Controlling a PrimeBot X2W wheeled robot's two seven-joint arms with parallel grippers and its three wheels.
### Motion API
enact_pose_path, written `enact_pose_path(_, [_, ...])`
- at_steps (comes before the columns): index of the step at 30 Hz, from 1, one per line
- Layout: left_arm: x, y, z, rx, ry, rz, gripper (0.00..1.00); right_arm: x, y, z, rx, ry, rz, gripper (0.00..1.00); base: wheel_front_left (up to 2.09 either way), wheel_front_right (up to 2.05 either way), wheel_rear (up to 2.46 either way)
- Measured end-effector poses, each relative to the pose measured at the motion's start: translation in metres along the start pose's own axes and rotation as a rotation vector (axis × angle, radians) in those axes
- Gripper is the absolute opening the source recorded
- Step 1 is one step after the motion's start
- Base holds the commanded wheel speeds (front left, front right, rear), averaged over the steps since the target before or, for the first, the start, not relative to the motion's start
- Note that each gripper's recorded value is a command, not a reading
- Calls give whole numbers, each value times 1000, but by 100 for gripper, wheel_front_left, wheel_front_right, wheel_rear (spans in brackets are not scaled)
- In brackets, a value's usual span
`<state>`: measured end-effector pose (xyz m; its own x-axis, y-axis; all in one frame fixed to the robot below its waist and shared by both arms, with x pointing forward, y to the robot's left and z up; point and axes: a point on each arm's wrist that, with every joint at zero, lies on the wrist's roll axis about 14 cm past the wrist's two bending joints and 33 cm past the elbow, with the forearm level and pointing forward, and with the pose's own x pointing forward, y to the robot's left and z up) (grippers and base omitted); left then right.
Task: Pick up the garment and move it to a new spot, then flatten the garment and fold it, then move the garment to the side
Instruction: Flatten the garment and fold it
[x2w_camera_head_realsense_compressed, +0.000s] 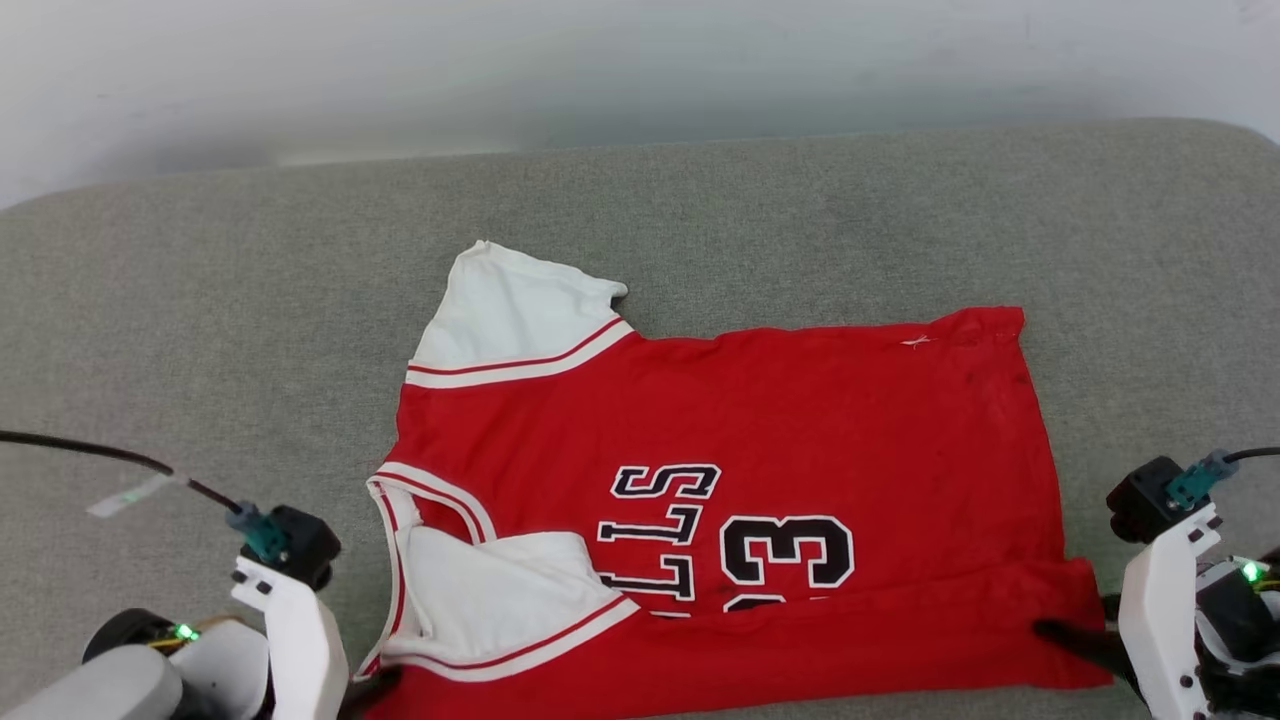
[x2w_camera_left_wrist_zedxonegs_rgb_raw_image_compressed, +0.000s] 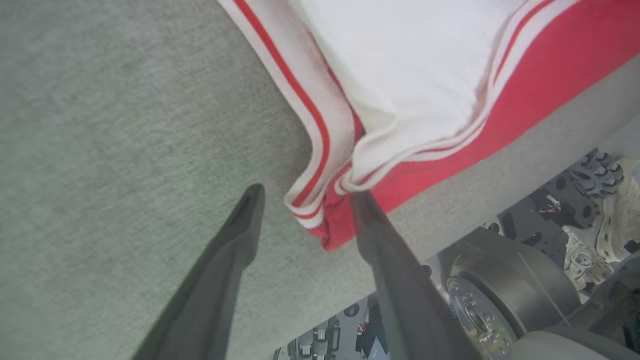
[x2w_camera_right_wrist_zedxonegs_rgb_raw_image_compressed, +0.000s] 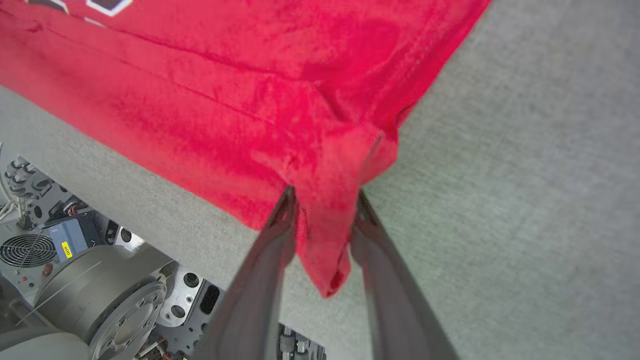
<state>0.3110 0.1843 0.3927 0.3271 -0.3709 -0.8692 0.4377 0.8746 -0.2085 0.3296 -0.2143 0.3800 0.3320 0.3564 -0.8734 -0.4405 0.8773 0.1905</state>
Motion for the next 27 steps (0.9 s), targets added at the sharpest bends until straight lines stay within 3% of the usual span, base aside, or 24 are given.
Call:
enact_pose_path(4, [-16, 13, 38, -3, -133, 39, 100, -10, -5, 33, -60, -161, -40, 100, 0, 0, 0])
enact_pose_path(11, [-52, 42, 126, 109, -444, 183, 100, -50, -10, 113, -177, -590, -126, 100, 0, 0, 0])
enact_pose_path(15, [-58, 49, 164, 151, -545, 227, 100, -75, -14, 151, -209, -829, -180, 100, 0, 0, 0])
enact_pose_path(22, [-46, 57, 218, 166, -594, 232, 100, -101, -24, 170, -167, -1124, -292, 100, 0, 0, 0])
enact_pose_path(27, [-30, 73, 253, 160, -557, 250, 100, -107, -19, 168, -141, -1230, -363, 100, 0, 0, 0])
